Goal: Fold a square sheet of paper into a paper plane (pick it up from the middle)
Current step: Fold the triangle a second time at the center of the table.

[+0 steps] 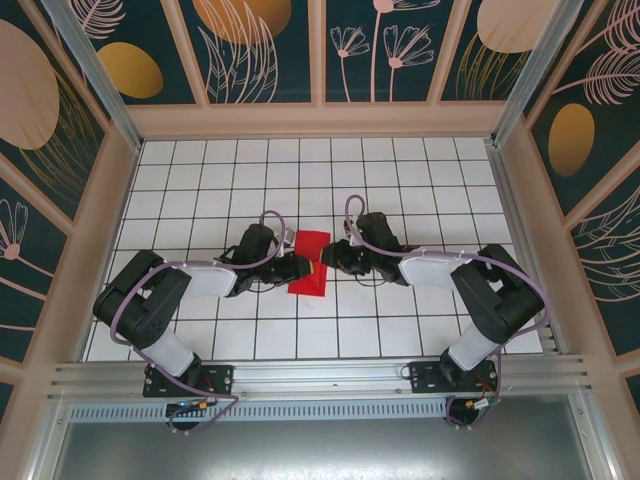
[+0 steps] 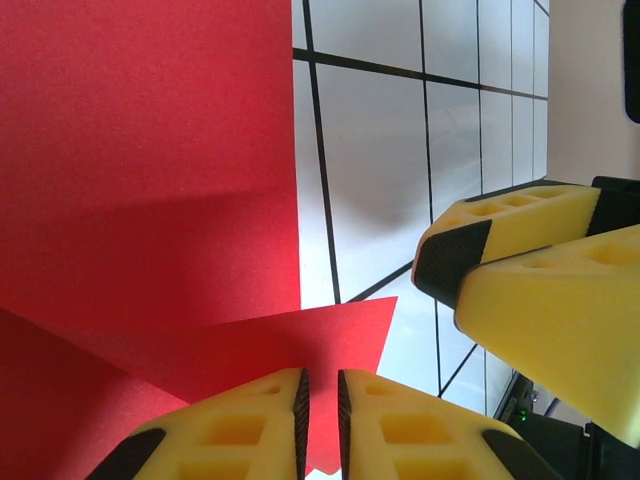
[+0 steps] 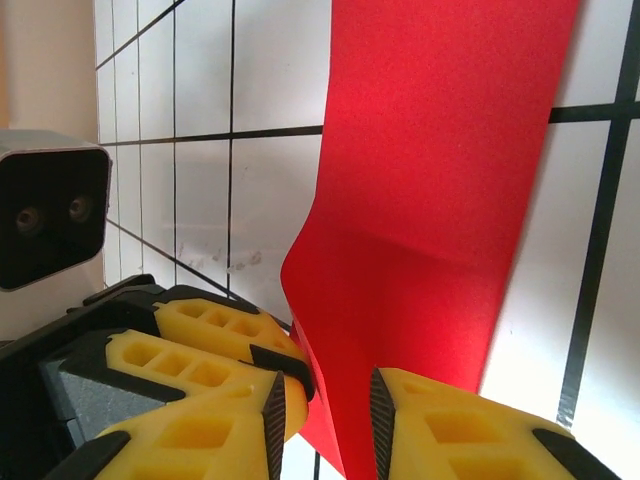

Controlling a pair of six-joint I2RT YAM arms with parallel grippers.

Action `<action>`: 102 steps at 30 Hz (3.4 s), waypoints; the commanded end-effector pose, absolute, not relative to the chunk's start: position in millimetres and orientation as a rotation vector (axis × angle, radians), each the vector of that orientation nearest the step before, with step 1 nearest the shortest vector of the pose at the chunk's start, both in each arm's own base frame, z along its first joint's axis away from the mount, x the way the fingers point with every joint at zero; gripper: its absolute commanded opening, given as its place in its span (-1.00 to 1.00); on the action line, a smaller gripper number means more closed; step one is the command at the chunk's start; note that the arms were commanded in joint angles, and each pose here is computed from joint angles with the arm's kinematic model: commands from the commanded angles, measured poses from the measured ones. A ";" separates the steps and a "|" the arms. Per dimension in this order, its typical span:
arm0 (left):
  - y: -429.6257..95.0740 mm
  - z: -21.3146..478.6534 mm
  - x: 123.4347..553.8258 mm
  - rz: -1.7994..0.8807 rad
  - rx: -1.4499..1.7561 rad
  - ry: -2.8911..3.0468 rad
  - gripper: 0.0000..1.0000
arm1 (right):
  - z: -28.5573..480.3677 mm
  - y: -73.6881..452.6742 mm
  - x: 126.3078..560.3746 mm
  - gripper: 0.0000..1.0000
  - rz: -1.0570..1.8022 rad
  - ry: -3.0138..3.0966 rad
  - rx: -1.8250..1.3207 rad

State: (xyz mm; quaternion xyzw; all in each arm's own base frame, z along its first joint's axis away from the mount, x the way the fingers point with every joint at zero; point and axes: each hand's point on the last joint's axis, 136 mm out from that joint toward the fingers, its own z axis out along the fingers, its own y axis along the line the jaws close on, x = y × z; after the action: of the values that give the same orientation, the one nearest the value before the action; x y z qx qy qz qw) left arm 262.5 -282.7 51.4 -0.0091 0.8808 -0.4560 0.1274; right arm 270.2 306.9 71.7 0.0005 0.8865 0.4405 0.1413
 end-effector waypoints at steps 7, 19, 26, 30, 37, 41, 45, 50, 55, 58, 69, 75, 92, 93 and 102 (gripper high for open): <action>-283.6 52.7 267.6 -1.320 -0.013 2.551 -0.64 | 72.3 318.8 272.1 -0.42 1.348 2.553 -0.047; -284.0 53.2 267.5 -1.326 -0.011 2.550 -0.65 | 71.5 325.0 273.8 -0.58 1.375 2.555 -0.074; -284.8 55.7 265.1 -1.342 0.003 2.544 -0.66 | 62.9 322.7 276.4 -0.78 1.322 2.585 -0.066; -285.7 57.9 264.5 -1.352 0.014 2.539 -0.66 | 59.5 322.7 279.6 -0.85 1.291 2.597 -0.076; -286.0 67.1 266.5 -1.355 0.022 2.512 -0.65 | 52.1 316.7 282.1 -0.93 1.231 2.616 -0.060; -286.8 73.8 270.8 -1.347 0.026 2.491 -0.64 | 45.4 311.0 279.9 -0.94 1.181 2.646 -0.051; -291.0 76.7 273.1 -1.382 -0.010 2.479 -0.65 | 39.0 305.7 277.2 -0.94 1.146 2.669 -0.041; -289.7 72.3 273.5 -1.356 -0.031 2.488 -0.64 | 35.7 303.0 277.9 -0.94 1.120 2.678 -0.030; -296.8 67.2 272.3 -1.357 -0.010 2.509 -0.64 | 29.7 302.0 280.0 -0.94 1.087 2.698 -0.025; -299.3 68.5 272.8 -1.365 -0.015 2.513 -0.64 | 27.4 300.3 282.1 -0.94 1.063 2.701 -0.025; -298.4 66.2 276.1 -1.316 -0.037 2.531 -0.65 | 26.7 306.1 289.2 -0.94 1.042 2.705 -0.076; -299.0 59.5 277.1 -1.304 -0.042 2.552 -0.66 | 25.7 305.6 288.8 -0.94 1.035 2.714 -0.085; -300.4 45.5 273.2 -1.301 -0.050 2.591 -0.70 | 21.4 307.0 281.7 -0.95 1.044 2.733 -0.085; -300.8 45.3 272.8 -1.303 -0.050 2.592 -0.70 | 21.9 307.3 282.4 -0.95 1.043 2.731 -0.085; -299.7 43.3 271.5 -1.297 -0.057 2.597 -0.71 | 21.8 305.4 284.2 -0.95 1.024 2.733 -0.081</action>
State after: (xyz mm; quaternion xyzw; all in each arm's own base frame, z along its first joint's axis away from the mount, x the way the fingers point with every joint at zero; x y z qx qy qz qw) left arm 268.8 -296.2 41.8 -0.0197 0.8894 -0.4419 0.1153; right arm 281.3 304.5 23.5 -0.0207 0.9271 0.3585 0.1076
